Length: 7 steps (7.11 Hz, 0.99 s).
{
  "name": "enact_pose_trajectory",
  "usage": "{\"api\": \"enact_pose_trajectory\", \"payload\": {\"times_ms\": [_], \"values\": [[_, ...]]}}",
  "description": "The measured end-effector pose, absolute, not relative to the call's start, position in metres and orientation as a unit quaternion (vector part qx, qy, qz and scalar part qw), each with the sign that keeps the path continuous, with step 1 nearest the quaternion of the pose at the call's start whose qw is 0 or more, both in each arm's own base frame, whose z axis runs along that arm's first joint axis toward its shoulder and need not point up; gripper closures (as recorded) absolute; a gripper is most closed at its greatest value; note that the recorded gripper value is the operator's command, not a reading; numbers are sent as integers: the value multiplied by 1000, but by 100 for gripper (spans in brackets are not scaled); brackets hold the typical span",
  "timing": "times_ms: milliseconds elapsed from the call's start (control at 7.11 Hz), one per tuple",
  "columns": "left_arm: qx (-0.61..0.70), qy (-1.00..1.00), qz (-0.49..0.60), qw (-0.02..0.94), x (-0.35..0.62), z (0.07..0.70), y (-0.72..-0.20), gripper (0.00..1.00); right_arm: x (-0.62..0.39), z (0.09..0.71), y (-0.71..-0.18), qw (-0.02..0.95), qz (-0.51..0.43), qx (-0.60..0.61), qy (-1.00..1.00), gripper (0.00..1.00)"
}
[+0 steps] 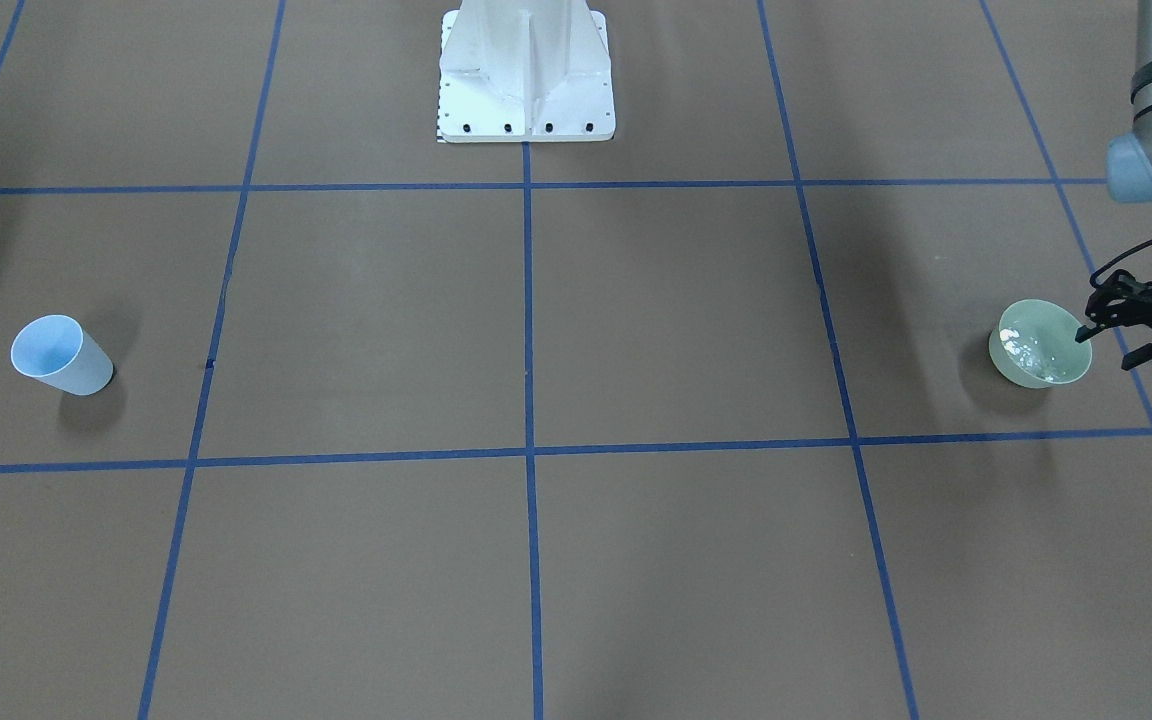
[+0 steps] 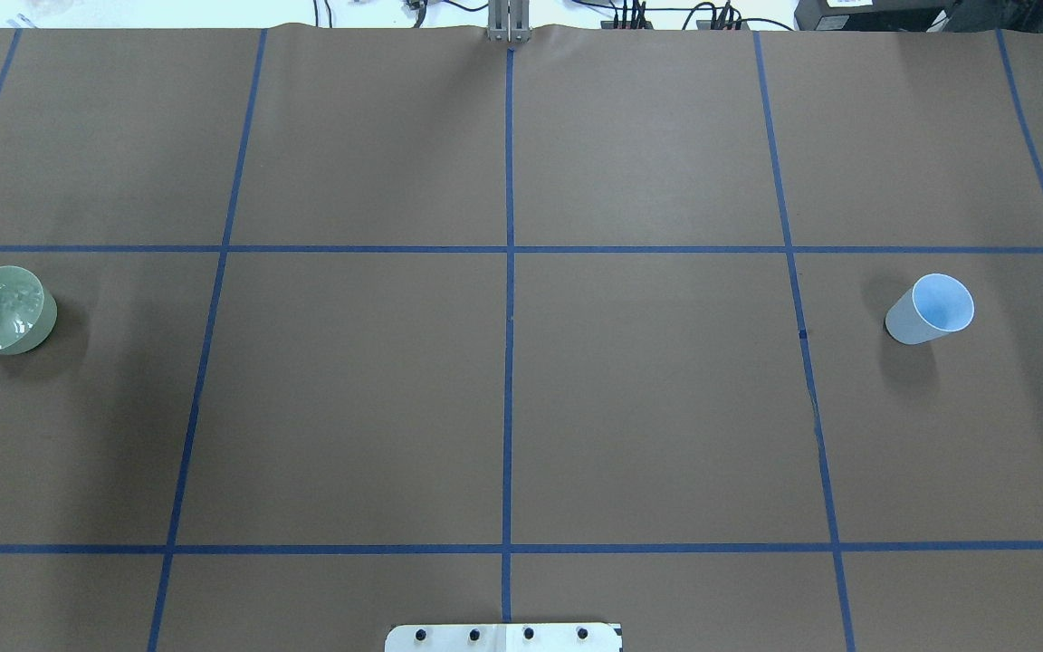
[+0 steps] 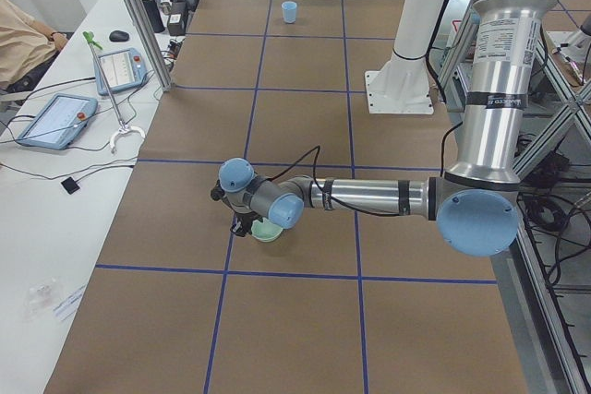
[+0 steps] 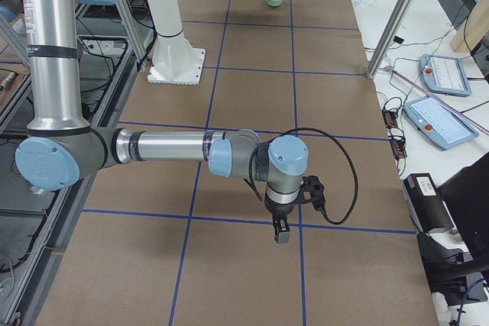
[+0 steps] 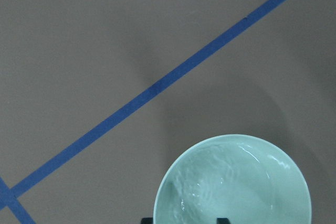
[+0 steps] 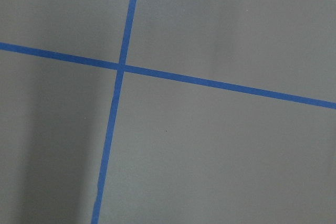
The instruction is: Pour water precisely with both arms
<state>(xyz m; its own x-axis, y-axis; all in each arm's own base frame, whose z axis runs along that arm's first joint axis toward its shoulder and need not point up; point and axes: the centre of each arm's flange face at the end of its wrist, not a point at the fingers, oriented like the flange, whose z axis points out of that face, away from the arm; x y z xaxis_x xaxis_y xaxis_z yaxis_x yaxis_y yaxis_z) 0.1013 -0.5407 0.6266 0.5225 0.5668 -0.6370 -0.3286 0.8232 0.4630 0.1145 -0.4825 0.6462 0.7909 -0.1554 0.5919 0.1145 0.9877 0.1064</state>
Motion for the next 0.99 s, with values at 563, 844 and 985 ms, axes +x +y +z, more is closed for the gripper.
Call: {"api": "enact_pose_trajectory", "payload": {"times_ms": [563,844,985], "values": [[141,403,176,887,12,584,-562,0,114,647,-483,946,-72,32,-315,0],[146,386,170,895,-14,585,-561,0,114,646,-483,946,-72,33,-315,0],[150,374,171,899,-35,590,-558,0,114,646,-483,946,-73,33,-315,0]]}}
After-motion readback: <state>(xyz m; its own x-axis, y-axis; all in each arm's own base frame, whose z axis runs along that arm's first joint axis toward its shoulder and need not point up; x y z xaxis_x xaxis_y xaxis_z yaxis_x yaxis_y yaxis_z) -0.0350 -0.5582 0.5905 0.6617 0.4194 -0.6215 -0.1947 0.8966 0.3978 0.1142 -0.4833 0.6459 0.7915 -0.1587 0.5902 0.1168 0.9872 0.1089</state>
